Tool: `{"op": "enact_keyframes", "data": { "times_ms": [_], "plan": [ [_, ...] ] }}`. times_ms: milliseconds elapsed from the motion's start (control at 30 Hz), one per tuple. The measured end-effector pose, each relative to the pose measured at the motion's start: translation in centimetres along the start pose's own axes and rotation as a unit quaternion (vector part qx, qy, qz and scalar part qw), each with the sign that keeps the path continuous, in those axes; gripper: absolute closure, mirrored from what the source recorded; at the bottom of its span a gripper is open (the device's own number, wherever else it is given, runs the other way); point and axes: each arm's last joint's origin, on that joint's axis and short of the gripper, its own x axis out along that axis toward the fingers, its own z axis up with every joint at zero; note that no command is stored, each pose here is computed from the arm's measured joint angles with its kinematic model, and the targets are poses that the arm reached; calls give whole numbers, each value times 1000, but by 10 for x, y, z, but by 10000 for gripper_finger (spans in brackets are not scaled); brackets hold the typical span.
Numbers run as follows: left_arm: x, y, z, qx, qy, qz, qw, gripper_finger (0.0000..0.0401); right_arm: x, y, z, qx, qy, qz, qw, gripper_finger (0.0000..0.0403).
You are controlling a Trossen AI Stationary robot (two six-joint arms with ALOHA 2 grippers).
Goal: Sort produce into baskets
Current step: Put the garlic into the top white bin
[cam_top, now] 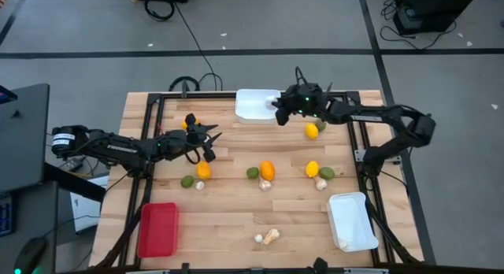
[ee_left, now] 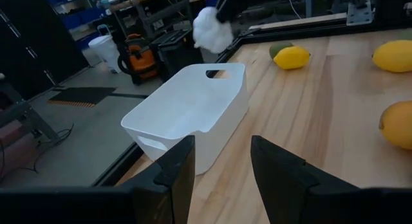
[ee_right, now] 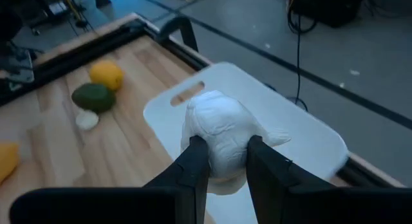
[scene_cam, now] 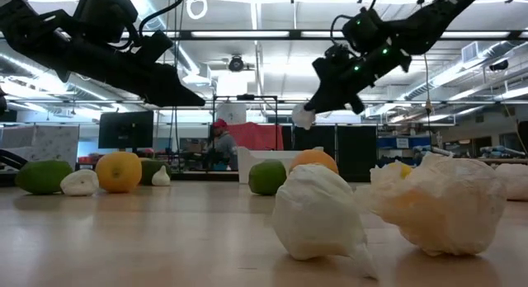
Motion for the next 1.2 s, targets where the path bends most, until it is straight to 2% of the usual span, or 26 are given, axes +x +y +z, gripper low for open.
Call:
{"op": "enact_keyframes", "data": {
  "times_ms": [300, 667, 833, 933, 1000, 1067, 1200],
  "plan": [
    [0, 0, 0, 5, -1, 0, 1000, 244, 38, -9, -25, 34, 7, -22, 999, 300],
    [4, 0, 1, 7, -14, 8, 1000, 244, 45, -11, -30, 20, 9, -34, 999, 212],
    [11, 0, -4, -2, -9, 17, 1000, 244, 45, -9, -26, 7, -7, -8, 1000, 191],
    [14, 1, -9, -43, 6, 34, 998, 244, 44, 0, -22, 1, -27, 49, 998, 190],
    [14, 1, -15, -55, 31, 33, 997, 244, 43, 12, -18, -8, -49, 95, 994, 191],
    [13, 0, -22, -49, 82, 26, 995, 244, 42, 24, -17, -21, -63, 109, 992, 192],
    [14, 1, -17, -20, 214, 20, 976, 244, 41, 39, -21, -46, -73, 80, 993, 192]
  ]
}}
